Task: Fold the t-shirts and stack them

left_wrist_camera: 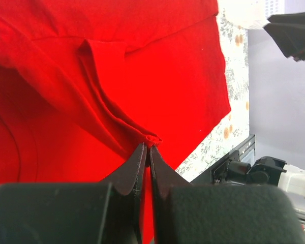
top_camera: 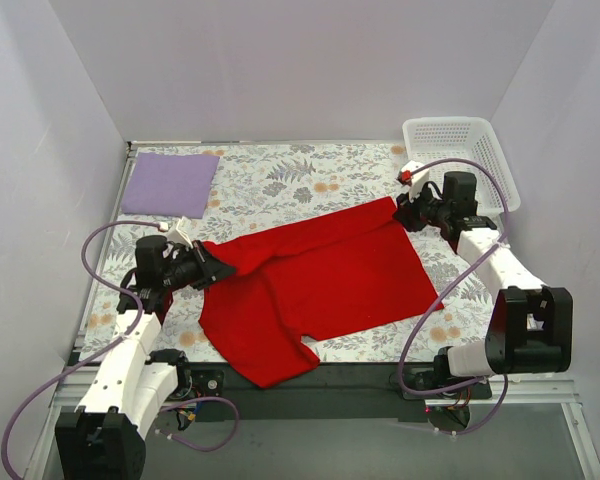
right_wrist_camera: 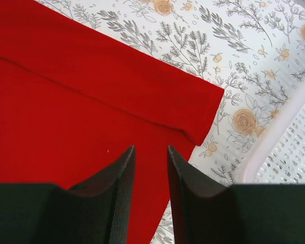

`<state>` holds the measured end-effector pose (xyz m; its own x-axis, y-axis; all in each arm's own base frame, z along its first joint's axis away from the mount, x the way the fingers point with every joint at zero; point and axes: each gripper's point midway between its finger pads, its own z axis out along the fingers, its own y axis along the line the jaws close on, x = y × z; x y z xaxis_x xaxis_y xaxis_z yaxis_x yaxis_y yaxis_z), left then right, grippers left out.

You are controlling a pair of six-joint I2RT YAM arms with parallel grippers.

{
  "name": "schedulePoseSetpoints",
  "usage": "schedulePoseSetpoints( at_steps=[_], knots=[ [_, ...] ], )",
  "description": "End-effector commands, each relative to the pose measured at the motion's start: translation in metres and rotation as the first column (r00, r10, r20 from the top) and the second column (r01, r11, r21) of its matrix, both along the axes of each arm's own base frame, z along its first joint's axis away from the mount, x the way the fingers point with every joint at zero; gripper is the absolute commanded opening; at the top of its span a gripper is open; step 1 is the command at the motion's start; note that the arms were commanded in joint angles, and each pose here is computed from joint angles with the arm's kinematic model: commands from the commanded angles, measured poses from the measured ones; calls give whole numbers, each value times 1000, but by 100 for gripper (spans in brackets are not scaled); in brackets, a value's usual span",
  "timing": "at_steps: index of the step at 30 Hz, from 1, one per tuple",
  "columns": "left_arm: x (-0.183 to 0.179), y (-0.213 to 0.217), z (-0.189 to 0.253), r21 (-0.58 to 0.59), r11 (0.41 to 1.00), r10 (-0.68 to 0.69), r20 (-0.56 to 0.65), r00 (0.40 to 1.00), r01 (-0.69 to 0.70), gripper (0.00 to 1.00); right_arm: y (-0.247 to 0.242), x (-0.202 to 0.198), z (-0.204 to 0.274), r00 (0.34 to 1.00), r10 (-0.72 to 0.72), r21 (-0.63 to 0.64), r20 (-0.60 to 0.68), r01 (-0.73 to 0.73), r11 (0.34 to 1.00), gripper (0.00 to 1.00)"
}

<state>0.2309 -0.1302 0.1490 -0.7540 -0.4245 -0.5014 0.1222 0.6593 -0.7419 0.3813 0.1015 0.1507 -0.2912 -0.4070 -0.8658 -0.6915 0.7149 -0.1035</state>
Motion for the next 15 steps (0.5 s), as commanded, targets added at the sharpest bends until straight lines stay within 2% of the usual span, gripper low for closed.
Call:
schedulePoseSetpoints(
  at_steps=[1,7,8,10,11,15],
  knots=[
    [2,0,7,6,1000,11,-21,1000,-11,0,8,-13,11,999,33,50,3,-33,998,38],
    [-9,-1,-9,9,1000,-2,-173,985,4,2,9,-25,10,999,46,71,0,-46,996,39],
    [-15,-3,-17,1,1000,-14,-233,972,15,4,10,-27,10,999,50,74,-2,-49,996,39],
    [-21,-9,-20,-29,998,-57,-271,961,52,12,8,-29,9,999,48,80,-3,-48,996,39],
    [-23,-10,-21,-32,998,-63,-289,955,57,23,7,-31,9,999,46,81,-3,-46,996,39],
    [-17,-13,0,-41,995,-100,-224,969,93,30,-1,-36,10,999,35,96,5,-36,995,40]
  ],
)
